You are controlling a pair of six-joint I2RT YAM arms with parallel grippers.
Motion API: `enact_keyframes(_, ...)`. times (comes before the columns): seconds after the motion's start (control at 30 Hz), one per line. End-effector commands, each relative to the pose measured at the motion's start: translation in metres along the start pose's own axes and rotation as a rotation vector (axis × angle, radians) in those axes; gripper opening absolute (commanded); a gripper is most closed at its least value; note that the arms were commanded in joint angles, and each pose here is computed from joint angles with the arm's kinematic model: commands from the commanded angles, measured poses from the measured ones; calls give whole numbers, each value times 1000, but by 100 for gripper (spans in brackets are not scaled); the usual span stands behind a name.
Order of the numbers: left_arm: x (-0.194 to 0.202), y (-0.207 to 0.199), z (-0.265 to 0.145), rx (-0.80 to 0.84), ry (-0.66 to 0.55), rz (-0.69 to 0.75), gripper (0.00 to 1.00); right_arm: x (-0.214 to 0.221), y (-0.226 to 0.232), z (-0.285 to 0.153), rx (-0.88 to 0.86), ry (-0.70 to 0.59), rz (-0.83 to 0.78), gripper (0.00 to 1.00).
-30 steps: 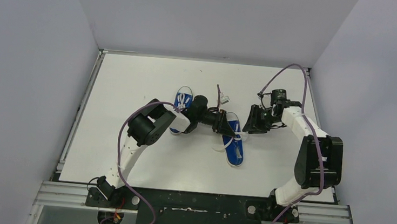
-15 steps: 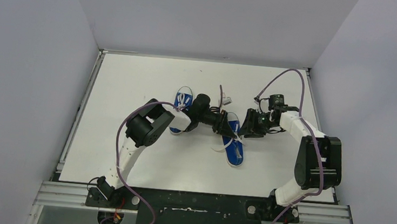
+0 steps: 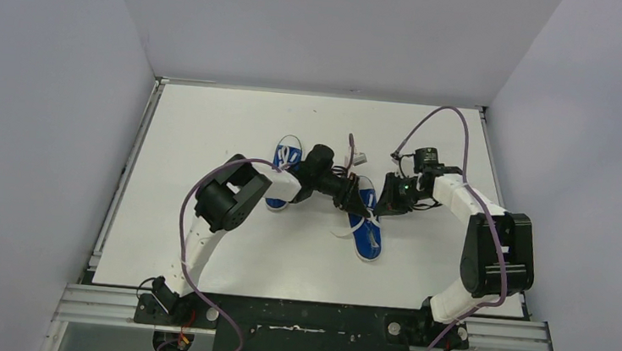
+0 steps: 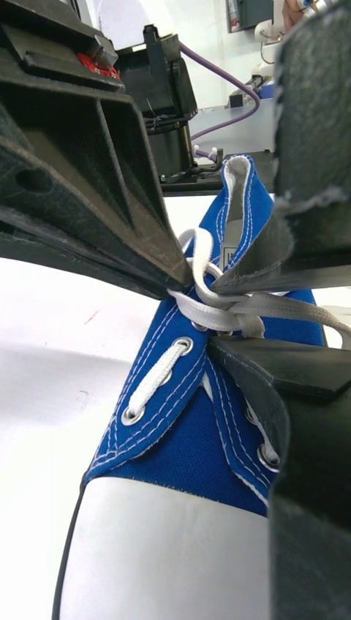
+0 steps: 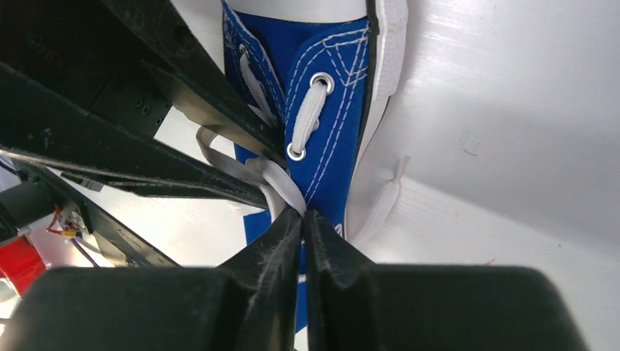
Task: Tie the shoes
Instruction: Cross the shoelace with the shoelace.
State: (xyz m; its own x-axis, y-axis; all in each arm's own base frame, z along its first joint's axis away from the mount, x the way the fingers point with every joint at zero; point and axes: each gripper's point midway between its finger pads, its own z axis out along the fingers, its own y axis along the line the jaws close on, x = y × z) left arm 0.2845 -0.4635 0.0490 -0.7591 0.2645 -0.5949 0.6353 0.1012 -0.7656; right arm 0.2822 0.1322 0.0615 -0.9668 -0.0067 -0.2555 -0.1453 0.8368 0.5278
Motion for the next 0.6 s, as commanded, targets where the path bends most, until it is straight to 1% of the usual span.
enact_keyframes(0.0, -6, -7, -7, -42, 18, -1, 28, -14, 2, -11, 39, -64, -93, 0)
enact_keyframes(0.13, -20, -20, -24, -25, -3, -6, 40, -15, 1, -14, 39, -88, -111, 0)
enact_keyframes(0.17, -24, -24, -30, -13, -7, -3, 48, -14, 2, -13, 35, -86, -115, 0)
enact_keyframes(0.2, -28, -27, -36, -5, -18, 1, 59, -14, 3, -13, 29, -85, -119, 0)
enact_keyframes(0.23, -32, -30, -42, 0, -24, 0, 63, -14, 3, -13, 26, -85, -122, 0)
enact_keyframes(0.37, -41, -28, -58, 2, -41, 18, 64, -16, 6, -14, 15, -101, -134, 0)
enact_keyframes(0.47, -44, -24, -54, -13, -14, 71, 64, -17, 8, -15, 6, -102, -140, 0)
enact_keyframes(0.57, -47, -24, -44, -3, 2, 163, 68, -17, 9, -15, -2, -99, -144, 0)
